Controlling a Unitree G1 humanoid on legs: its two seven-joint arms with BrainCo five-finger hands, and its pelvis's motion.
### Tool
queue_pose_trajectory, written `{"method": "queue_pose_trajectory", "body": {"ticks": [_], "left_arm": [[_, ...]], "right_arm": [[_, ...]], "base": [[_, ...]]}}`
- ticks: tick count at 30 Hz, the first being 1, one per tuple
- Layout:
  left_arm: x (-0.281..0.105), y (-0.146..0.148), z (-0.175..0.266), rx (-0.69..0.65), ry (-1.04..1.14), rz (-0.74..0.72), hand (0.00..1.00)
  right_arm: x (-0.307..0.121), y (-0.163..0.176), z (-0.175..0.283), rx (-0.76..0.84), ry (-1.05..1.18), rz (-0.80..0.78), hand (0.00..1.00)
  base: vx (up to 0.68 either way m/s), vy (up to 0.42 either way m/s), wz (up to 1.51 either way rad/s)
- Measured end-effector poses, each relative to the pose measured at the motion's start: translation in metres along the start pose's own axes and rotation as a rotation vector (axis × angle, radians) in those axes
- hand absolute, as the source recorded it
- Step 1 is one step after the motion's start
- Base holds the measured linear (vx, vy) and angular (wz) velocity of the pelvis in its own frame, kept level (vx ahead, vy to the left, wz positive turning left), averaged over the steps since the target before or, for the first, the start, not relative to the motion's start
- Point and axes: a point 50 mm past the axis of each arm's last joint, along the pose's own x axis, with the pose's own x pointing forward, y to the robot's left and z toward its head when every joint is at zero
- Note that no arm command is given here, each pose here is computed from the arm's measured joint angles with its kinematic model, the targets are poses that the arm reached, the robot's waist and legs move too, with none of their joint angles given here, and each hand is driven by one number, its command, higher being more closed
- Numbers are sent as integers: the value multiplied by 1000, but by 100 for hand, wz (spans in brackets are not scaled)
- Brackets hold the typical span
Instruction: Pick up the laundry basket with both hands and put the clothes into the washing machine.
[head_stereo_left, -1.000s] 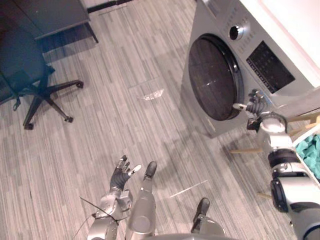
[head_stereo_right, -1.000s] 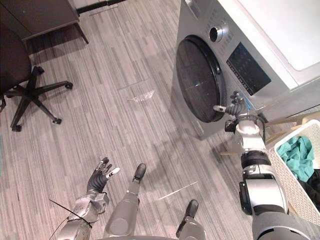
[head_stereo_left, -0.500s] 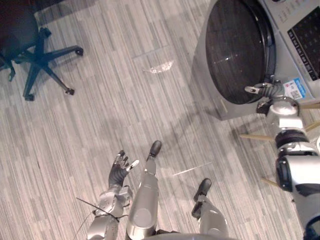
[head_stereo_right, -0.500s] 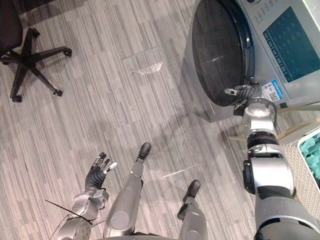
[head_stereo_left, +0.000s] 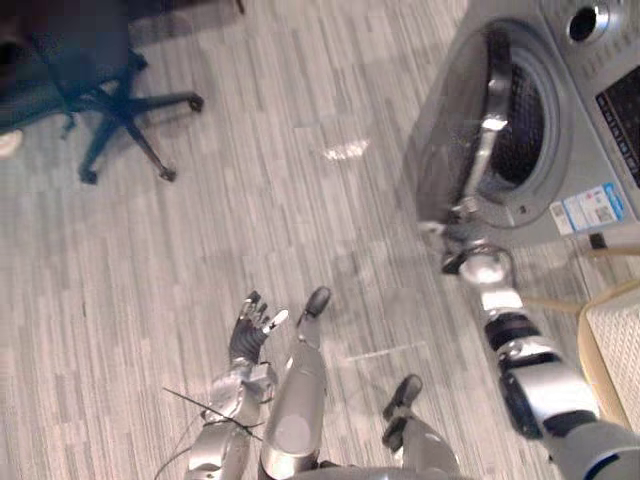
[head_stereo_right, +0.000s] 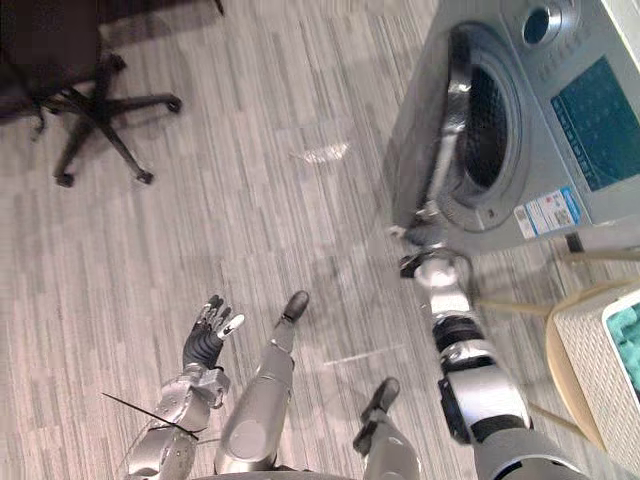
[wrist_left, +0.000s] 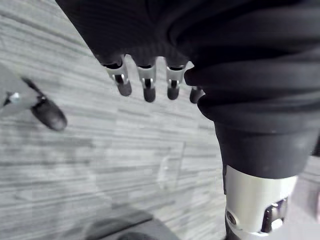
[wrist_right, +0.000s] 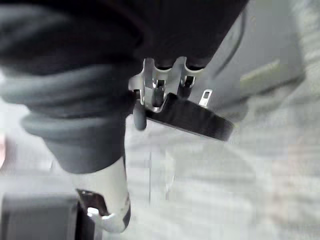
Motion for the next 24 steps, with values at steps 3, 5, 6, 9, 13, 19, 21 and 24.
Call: {"method": "queue_pose_trajectory", "body": {"ticks": [3, 5, 6, 9, 13, 19, 21, 24], "left_arm": [[0, -2, -1, -10, 2, 13, 0], [0, -2, 1, -13, -11, 17, 0], [0, -2, 0, -10, -6, 19, 0], [-1, 1, -1, 6, -4, 30, 0], [2, 15, -17, 47, 66, 82, 0], [8, 47, -22, 183, 127, 167, 0], [17, 59, -12, 237, 115, 196, 0], [45, 73, 12, 319, 84, 227, 0]], "right_arm": [[-32, 106, -14, -45, 40, 437, 0], [-62, 163, -19, -4, 73, 642, 0], [-72, 180, -17, 34, 76, 703, 0], [-80, 180, -5, 105, 15, 726, 0], [-68, 118, -35, 222, 77, 489, 0], [-114, 33, -117, 335, 288, 129, 0], [-138, 16, -142, 361, 376, 39, 0], [-153, 0, -157, 386, 427, -44, 0]], "base": [[166, -9, 28], [199, -16, 51], [173, 7, 37], [48, 21, -4], [-59, 33, -28], [-53, 31, -47], [9, -9, -79], [-15, -27, -83]]}}
